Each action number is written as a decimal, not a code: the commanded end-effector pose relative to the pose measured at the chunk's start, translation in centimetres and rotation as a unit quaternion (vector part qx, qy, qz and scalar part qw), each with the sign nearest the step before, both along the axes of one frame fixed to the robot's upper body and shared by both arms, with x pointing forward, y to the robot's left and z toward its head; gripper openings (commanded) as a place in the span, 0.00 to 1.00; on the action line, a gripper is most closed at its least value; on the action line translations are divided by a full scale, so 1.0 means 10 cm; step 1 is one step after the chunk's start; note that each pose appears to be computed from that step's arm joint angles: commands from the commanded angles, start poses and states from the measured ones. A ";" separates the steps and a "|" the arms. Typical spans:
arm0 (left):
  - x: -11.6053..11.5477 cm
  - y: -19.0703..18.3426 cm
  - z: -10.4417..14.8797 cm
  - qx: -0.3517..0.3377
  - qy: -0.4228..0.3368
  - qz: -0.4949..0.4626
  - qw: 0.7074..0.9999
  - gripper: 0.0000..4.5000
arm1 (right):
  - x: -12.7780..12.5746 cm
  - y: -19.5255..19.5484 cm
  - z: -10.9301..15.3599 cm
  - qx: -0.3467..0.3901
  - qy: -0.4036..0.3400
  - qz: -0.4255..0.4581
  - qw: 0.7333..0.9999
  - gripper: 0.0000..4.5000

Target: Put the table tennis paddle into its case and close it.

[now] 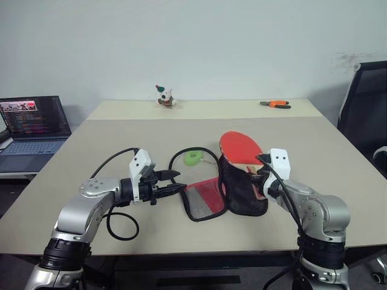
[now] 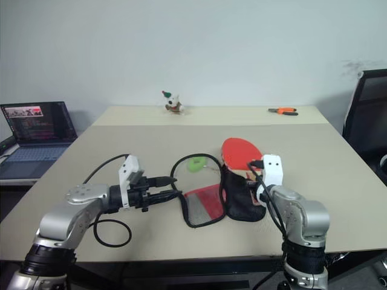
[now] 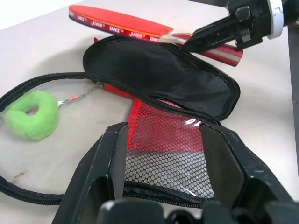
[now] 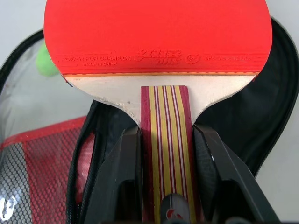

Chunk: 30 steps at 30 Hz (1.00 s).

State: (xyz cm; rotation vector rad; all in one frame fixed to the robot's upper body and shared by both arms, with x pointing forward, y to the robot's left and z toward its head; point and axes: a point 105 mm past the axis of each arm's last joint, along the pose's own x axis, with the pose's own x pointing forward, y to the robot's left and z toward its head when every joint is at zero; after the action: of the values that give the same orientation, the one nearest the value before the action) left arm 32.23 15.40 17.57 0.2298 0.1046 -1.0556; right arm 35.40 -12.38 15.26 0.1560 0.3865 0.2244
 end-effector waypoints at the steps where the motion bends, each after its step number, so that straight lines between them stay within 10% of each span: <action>1: -0.02 -0.03 0.12 0.000 -0.029 -0.008 1.000 0.59 | 0.03 0.03 0.11 0.002 -0.039 -0.008 0.999 0.25; 27: -0.02 -0.02 0.05 0.001 -0.024 -0.005 1.000 0.59 | 0.05 0.00 -0.24 -0.026 -0.004 -0.027 0.999 0.25; 30: -0.02 -0.02 0.05 0.000 -0.024 -0.004 1.000 0.59 | 0.04 0.01 -0.23 -0.028 -0.008 -0.023 0.999 0.46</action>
State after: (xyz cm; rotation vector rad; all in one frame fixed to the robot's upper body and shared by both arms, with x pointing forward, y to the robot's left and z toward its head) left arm 32.14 15.37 17.30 0.2317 0.0984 -1.0555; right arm 35.69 -12.29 11.35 0.1142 0.4480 0.1616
